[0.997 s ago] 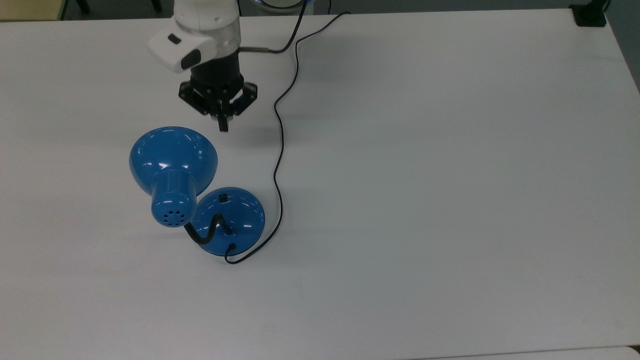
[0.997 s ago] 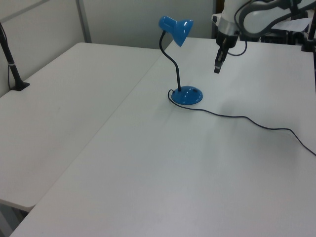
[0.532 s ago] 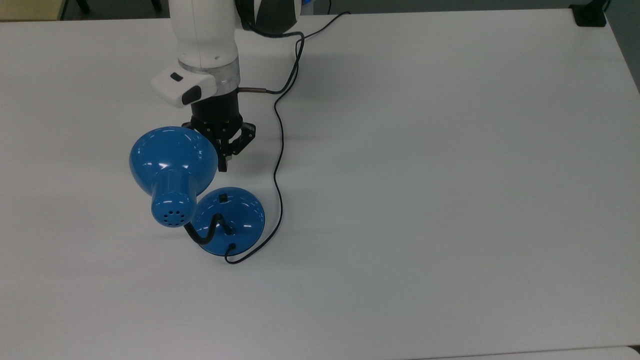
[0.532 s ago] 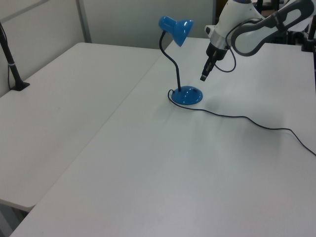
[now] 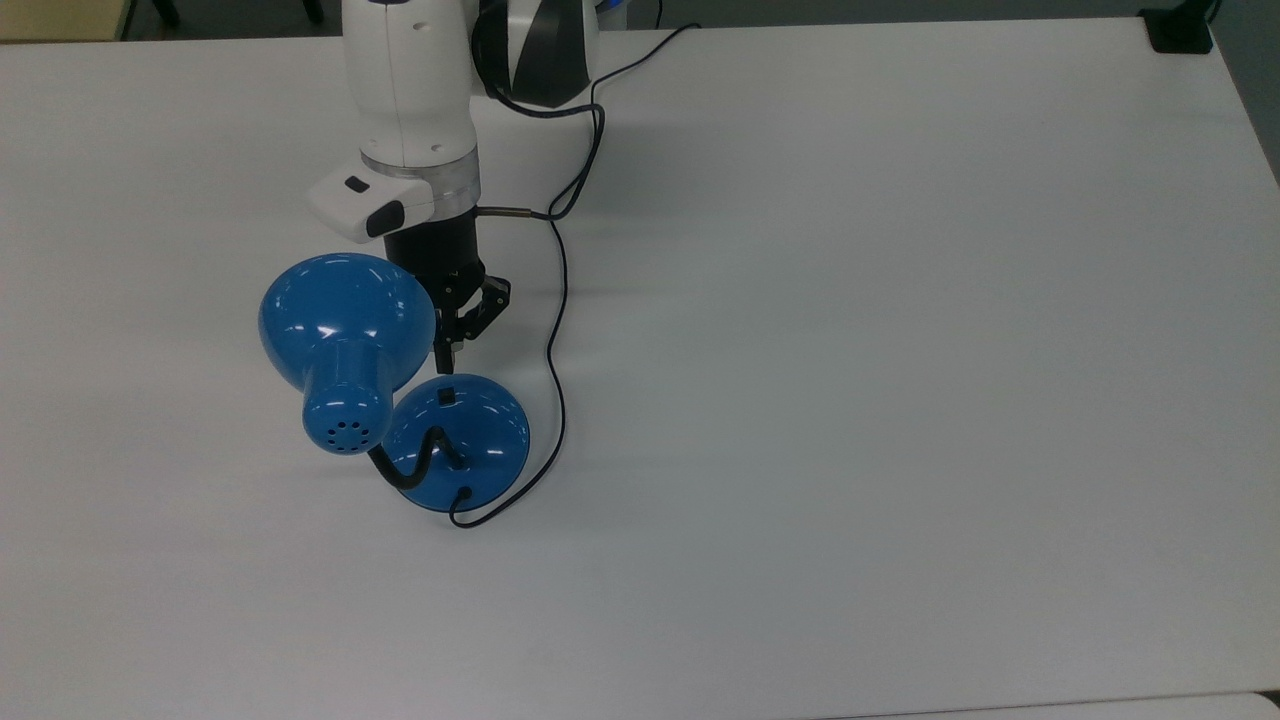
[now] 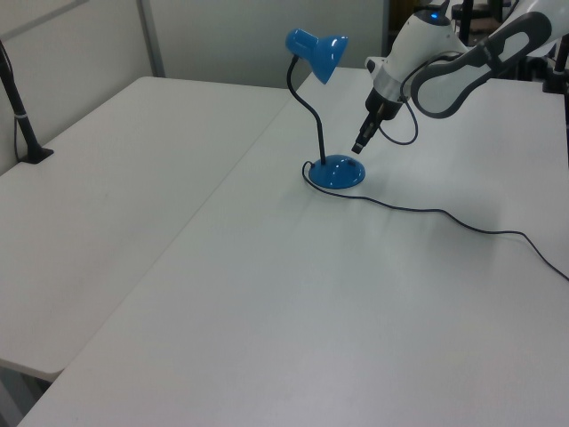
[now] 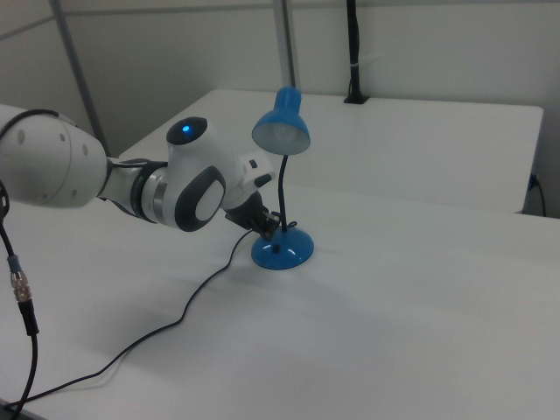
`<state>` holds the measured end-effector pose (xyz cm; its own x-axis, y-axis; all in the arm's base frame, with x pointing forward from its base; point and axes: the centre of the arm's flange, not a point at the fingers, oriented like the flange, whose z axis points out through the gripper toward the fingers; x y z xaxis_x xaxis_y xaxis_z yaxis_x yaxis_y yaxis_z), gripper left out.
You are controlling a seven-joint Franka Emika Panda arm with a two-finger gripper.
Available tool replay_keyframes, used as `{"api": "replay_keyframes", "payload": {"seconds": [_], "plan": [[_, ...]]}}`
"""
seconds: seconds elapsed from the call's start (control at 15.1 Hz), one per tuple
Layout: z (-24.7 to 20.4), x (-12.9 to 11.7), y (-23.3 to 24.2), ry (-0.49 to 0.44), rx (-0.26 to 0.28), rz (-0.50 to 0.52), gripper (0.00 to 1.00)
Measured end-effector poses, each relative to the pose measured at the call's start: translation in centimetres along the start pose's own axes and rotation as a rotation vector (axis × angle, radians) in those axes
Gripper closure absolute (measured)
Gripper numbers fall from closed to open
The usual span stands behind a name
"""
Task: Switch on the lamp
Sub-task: 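Lower the closed gripper onto the switch on the lamp base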
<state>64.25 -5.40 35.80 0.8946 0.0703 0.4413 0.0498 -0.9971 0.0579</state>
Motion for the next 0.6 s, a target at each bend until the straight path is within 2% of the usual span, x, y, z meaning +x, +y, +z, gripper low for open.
{"api": "replay_keyframes", "payload": {"seconds": [0.6], "plan": [[1.3, 0.3, 0.5, 0.017, 0.0, 0.008, 0.99]]}}
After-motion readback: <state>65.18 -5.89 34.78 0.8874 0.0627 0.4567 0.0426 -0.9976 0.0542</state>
